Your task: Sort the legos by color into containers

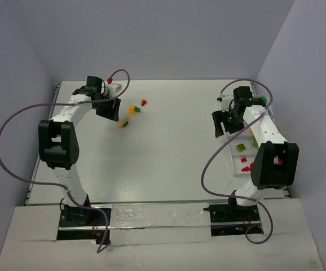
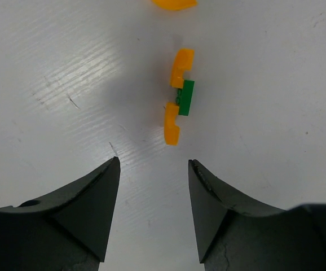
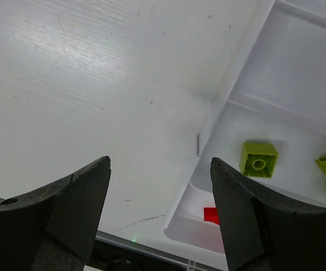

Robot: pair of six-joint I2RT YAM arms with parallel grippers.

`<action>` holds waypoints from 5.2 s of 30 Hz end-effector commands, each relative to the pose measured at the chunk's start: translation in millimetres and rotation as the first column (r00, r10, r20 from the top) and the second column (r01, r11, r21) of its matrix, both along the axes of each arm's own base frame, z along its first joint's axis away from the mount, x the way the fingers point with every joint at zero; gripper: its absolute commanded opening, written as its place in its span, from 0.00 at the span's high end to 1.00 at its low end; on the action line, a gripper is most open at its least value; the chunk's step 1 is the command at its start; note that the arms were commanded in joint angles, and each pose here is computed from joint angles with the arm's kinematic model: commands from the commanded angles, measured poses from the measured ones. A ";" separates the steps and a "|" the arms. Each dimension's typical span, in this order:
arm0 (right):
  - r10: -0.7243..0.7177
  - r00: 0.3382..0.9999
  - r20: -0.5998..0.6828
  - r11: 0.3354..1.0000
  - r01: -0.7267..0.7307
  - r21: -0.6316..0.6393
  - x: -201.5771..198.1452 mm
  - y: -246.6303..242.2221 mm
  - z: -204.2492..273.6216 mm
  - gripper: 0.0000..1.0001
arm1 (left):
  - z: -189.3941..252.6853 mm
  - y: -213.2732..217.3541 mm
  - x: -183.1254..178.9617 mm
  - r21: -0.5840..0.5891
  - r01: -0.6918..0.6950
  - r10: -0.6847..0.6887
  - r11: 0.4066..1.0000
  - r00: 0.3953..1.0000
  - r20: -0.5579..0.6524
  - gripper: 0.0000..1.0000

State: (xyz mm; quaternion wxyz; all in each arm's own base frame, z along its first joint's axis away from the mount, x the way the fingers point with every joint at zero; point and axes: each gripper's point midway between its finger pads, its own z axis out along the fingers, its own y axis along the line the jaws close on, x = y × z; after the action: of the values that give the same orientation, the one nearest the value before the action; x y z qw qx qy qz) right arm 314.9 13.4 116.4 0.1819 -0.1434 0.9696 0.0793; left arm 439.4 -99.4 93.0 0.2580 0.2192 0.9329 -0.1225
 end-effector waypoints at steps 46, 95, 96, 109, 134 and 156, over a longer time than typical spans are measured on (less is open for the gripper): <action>0.172 0.971 0.164 0.779 -0.236 0.581 8.8 141.0 58.0 0.31 | 50.8 -154.1 -128.7 -0.231 0.676 -0.663 0.700 0.735 0.142 1.00; 0.490 0.840 0.232 0.457 -0.474 0.752 -47.9 240.5 80.4 0.59 | 84.2 -230.1 -205.2 -0.487 0.752 -0.828 0.445 0.552 0.095 1.00; 0.493 0.839 0.231 0.453 -0.474 0.755 -49.3 240.9 80.7 0.63 | 82.5 -230.2 -204.0 -0.483 0.750 -0.826 0.451 0.556 0.092 1.00; 0.492 0.847 0.202 0.470 -0.454 0.757 -46.8 242.2 63.7 0.93 | 62.7 -235.8 -192.4 -0.477 0.734 -0.812 0.483 0.579 0.068 1.00; -0.073 0.987 0.142 0.974 0.039 0.225 31.3 -12.0 17.1 1.00 | 57.5 -221.0 -163.6 -0.344 0.621 -0.647 0.705 0.761 0.046 1.00; -0.213 0.974 0.078 0.977 0.215 -0.013 87.5 -125.3 -10.2 1.00 | 61.6 -232.8 -104.9 -0.346 0.494 -0.492 0.798 0.865 0.100 1.00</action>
State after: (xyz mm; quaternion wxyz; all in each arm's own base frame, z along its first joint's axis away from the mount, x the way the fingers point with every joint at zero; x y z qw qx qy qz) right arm 395.3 -94.7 105.6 0.2285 -0.0505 0.9691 0.0779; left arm 313.4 -323.8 136.3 0.2162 0.4063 0.8177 -0.3458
